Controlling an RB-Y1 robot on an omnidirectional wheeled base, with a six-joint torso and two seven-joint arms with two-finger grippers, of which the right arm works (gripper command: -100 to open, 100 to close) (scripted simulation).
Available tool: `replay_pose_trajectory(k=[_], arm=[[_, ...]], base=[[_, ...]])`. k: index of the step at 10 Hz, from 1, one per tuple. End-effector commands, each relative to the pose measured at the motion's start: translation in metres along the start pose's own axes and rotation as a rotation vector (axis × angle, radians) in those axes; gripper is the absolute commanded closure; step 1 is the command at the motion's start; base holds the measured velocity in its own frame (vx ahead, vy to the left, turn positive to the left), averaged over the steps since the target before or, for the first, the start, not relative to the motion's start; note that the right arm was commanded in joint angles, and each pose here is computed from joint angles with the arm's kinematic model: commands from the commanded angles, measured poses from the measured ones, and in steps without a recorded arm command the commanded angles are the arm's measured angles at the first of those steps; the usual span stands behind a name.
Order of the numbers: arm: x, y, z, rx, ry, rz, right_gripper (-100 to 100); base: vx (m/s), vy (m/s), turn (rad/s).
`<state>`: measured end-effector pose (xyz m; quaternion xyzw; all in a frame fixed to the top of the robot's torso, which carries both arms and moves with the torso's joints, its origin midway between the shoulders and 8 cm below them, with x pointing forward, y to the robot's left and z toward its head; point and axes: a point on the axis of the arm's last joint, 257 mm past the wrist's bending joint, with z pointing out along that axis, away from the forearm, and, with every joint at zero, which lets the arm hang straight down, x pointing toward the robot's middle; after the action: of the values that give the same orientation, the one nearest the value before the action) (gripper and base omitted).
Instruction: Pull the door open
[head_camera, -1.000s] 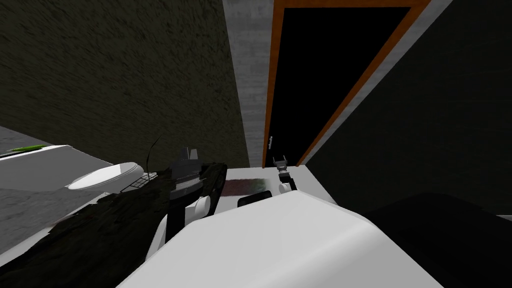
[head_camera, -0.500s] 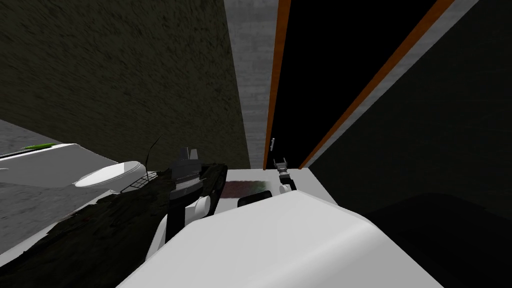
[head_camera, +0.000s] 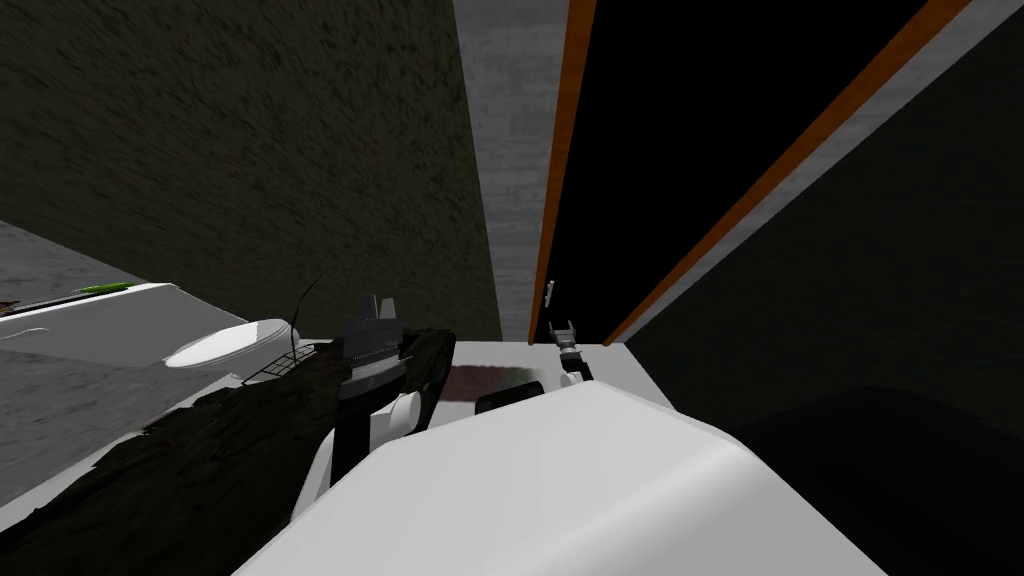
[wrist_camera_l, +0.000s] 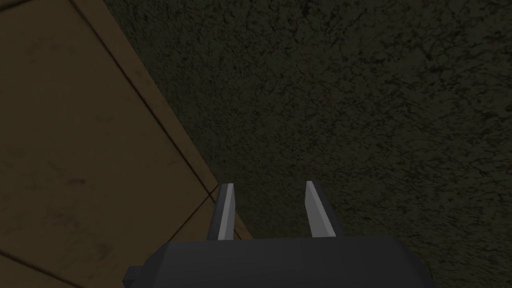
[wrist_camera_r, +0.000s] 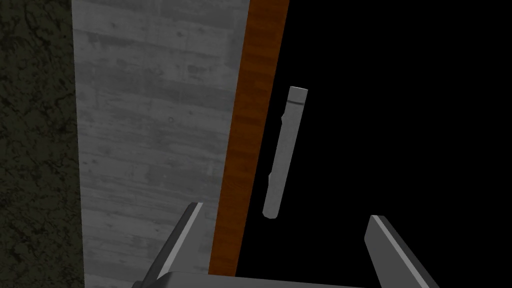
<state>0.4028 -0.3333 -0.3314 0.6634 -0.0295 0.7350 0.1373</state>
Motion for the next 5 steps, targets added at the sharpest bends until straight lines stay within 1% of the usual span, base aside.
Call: replay_pose_trajectory(k=[1,2,4,5], arm=[[-0.014,0.006,-0.0049,-0.007,-0.027,0.032,-100],[-0.019,0.009,-0.0064,-0.011,-0.037,0.043,-100],[-0.035,0.017,-0.0118,-0.023,-0.068,0.077,-100],[-0.039,0.019,-0.0132,-0.027,-0.075,0.085,-100]], base=[[0.135,-0.058,0.065],[0.130,-0.064,0.072],[0.163,-0.063,0.077],[0.153,-0.053,0.047]])
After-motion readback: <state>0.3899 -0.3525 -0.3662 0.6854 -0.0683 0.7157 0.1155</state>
